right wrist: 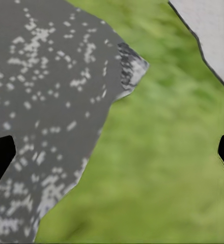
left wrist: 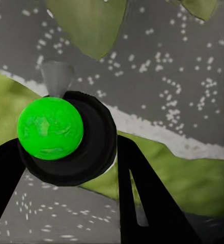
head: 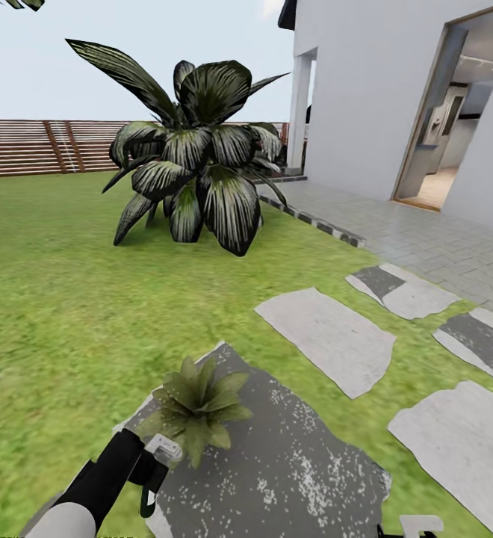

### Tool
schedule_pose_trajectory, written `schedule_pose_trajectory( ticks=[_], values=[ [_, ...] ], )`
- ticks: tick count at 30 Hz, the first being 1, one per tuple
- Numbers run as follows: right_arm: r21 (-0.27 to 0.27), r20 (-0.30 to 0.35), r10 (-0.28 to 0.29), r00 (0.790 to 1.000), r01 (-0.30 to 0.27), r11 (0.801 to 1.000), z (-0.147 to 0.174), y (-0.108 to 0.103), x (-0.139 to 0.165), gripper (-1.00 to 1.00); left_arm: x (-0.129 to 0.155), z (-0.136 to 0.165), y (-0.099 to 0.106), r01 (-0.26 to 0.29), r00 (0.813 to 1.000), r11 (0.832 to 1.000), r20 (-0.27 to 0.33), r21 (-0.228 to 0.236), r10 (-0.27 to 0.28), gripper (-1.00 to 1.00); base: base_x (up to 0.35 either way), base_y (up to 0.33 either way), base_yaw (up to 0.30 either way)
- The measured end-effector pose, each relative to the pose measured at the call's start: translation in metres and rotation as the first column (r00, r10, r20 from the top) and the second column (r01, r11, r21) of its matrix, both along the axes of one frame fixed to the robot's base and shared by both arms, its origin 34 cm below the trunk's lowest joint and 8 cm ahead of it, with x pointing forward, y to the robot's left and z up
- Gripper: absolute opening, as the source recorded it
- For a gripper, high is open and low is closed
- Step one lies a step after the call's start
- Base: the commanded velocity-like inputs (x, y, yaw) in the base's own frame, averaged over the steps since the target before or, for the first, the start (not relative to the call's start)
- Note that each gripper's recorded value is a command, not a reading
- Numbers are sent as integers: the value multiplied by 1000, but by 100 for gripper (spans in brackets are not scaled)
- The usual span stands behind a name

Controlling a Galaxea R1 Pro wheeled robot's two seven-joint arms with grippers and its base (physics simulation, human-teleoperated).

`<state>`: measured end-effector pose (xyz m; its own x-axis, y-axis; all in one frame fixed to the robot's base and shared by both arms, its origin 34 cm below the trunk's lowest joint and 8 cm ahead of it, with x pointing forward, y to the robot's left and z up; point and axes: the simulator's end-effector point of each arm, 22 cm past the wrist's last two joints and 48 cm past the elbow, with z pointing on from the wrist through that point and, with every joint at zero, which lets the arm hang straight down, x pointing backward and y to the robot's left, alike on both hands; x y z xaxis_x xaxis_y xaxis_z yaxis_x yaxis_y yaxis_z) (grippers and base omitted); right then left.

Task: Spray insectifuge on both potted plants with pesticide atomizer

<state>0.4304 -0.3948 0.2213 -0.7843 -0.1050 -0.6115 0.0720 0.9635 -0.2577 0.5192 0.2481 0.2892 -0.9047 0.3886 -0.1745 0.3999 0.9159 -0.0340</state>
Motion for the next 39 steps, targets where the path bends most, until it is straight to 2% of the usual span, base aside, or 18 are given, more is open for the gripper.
schedule_pose_trajectory(
  ticks=[9, 17, 22, 24, 26, 27, 29, 30, 33, 35, 39],
  values=[
    [2, -3, 4, 1000, -4, 1000, -1, 2, -1, 100, 4, 3, 0, -2, 1000, 1000, 12, -1, 3, -100, 70, -253, 258],
    [2, -4, 3, 1000, -3, 1000, -1, 2, -1, 100, 4, 3, -11, 4, 1000, 1000, 14, -15, -4, -100, 31, -24, 278],
    [-3, -3, 0, 1000, 0, 1000, 0, -2, -1, 100, 5, 4, -13, 8, 1000, 1000, 16, -17, -7, -100, 0, 0, 65],
    [-9, -5, 0, 1000, 0, 1000, 0, -7, -2, 100, 5, 4, -21, 12, 1000, 1000, 16, -25, -11, -100, 0, 0, 5],
    [-11, -5, 0, 1000, 0, 1000, 1, -9, -2, 100, 4, 4, -38, 23, 1000, 999, 18, -46, -22, -100, 0, 0, 1],
    [-12, -5, 0, 1000, 0, 1000, 1, -9, -2, 100, 5, 4, -38, 27, 999, 999, 21, -44, -26, -100, 0, 0, 0],
    [-12, -5, 0, 1000, 0, 1000, 1, -9, -2, 100, 4, 4, -33, 25, 1000, 999, 18, -42, -24, -100, 0, 0, 0],
    [-13, -5, 0, 1000, 0, 1000, 1, -9, -2, 100, 3, 2, -11, 19, 1000, 1000, 15, -11, -19, -100, 0, 0, 0],
    [-12, -5, 0, 1000, 0, 1000, 1, -9, -2, 100, -2, -1, 16, 4, 1000, 1000, -2, 9, -4, -100, 0, 0, 0],
    [-11, -5, 1, 1000, -1, 1000, 1, -8, -2, 100, -13, -3, 24, 2, 999, 1000, -34, -19, -2, -100, 0, 0, 0],
    [-10, -3, 1, 1000, -1, 1000, 1, -7, -1, 100, -19, -2, 45, -28, 999, 999, -43, -27, 26, -100, 0, 0, 0]
  ],
)
